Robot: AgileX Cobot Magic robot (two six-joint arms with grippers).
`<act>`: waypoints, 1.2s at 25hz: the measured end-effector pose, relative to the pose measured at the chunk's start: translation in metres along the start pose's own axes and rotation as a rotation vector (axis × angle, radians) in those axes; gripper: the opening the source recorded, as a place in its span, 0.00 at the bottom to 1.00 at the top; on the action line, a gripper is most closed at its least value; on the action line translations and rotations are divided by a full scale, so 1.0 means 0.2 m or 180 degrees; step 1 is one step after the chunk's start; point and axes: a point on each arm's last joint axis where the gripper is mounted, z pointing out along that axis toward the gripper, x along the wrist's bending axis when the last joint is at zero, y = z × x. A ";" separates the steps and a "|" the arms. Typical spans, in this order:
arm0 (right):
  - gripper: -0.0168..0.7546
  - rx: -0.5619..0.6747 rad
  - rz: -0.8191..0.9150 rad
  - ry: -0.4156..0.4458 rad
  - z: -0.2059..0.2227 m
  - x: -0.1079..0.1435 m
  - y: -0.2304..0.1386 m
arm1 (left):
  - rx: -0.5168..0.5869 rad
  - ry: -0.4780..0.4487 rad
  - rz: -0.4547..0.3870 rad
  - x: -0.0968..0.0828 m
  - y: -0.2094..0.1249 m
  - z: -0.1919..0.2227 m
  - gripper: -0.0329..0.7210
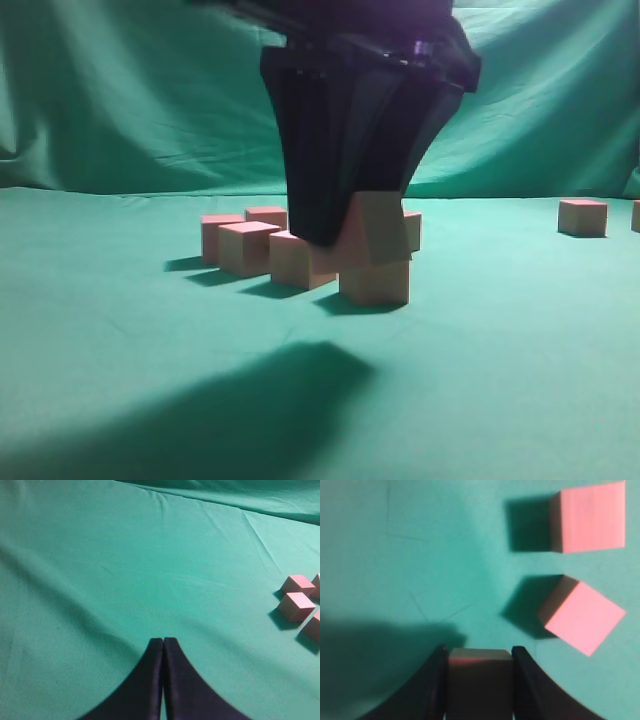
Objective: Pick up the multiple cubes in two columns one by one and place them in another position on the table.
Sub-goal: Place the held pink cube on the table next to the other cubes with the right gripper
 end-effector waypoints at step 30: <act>0.37 -0.0519 0.0218 -0.0302 0.05 -0.05 -0.06 | 0.0000 0.0000 0.0000 0.00 0.00 0.00 0.04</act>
